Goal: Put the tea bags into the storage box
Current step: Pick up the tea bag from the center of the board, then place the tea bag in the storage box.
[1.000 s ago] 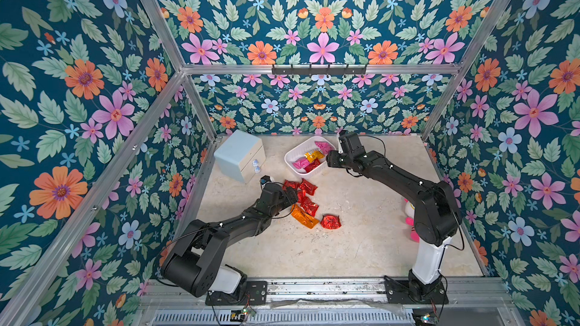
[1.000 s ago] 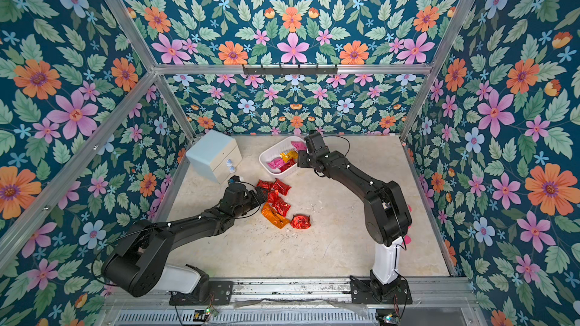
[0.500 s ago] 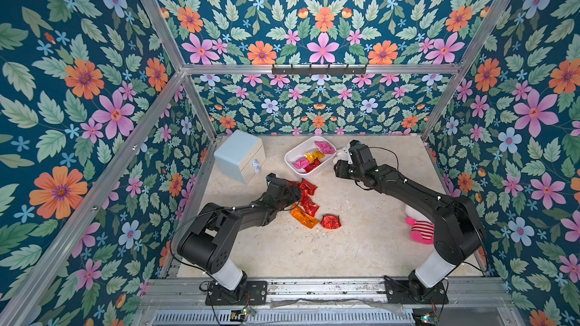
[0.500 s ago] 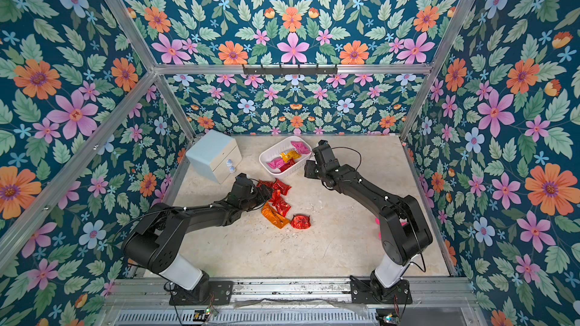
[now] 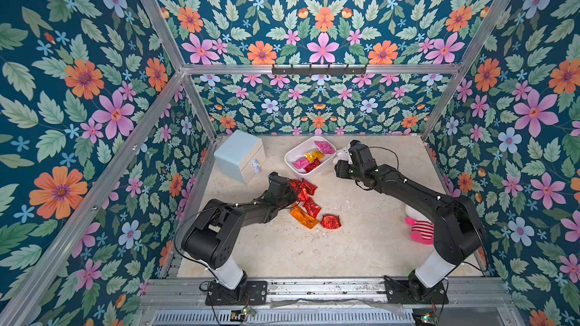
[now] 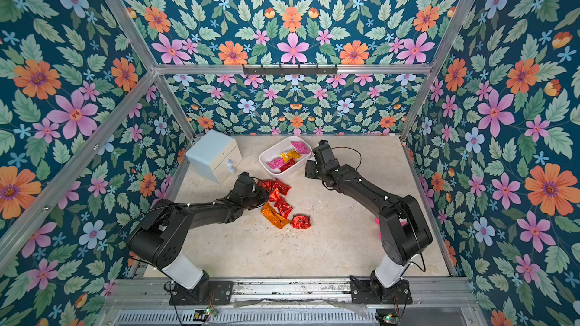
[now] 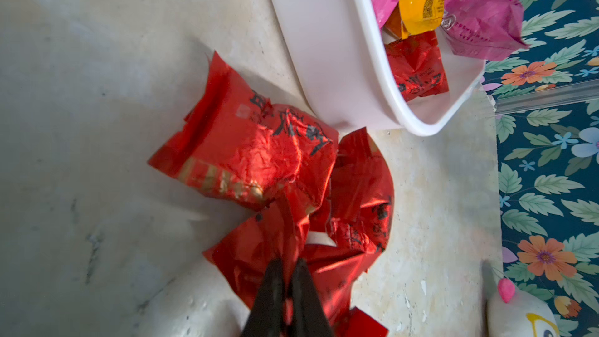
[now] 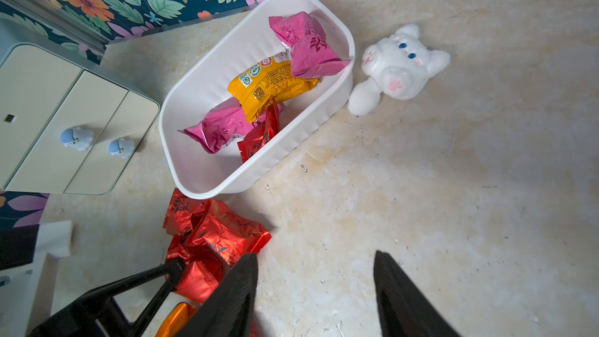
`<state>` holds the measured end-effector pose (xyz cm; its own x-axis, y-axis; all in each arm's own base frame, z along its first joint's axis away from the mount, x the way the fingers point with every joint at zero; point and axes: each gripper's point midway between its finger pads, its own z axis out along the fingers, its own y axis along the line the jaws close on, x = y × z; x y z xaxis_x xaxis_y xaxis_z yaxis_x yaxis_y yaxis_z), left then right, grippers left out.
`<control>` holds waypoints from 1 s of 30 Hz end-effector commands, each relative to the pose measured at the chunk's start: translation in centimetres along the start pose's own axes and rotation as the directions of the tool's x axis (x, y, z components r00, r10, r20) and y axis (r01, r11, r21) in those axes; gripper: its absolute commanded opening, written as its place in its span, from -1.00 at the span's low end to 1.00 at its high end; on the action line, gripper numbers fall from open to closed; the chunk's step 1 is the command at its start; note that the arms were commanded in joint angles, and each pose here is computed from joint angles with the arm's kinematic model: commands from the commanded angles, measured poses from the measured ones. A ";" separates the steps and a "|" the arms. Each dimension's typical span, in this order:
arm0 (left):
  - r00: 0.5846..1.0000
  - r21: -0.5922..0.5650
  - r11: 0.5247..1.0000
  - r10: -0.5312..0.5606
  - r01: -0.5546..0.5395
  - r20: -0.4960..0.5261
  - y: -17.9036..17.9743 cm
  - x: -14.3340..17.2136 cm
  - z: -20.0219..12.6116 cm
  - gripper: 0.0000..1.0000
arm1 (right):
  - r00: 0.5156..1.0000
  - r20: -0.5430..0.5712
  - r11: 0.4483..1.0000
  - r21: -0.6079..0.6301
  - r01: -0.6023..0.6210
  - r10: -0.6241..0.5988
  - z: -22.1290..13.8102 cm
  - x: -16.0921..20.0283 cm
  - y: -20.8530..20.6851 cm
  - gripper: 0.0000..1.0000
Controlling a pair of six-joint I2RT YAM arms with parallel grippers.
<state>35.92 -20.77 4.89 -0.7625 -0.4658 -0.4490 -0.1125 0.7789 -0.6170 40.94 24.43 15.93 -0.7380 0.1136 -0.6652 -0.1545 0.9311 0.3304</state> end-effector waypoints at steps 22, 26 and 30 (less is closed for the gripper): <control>0.949 -0.028 0.967 0.253 -0.252 0.187 -8.2 -9.5 -2.5 -0.90 | 0.999 0.039 1.000 0.019 0.018 -0.019 -1.3 -0.4 -0.5 0.24; 0.939 -0.039 0.959 0.283 -0.280 0.194 -9.5 -11.1 0.5 -0.91 | 0.999 0.038 1.000 0.025 0.017 -0.018 -1.5 -0.1 -0.8 0.24; 0.933 -0.061 0.957 0.290 -0.284 0.213 -9.9 -12.6 2.8 -0.92 | 0.999 0.040 0.999 0.030 0.016 -0.017 -1.8 0.3 -1.2 0.24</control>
<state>47.07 -23.98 14.73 -0.6342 -0.3182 -0.7047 0.0672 0.8852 -0.4602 39.67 23.04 16.26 -0.7220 0.1114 -0.6829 -0.1472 0.9396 0.3089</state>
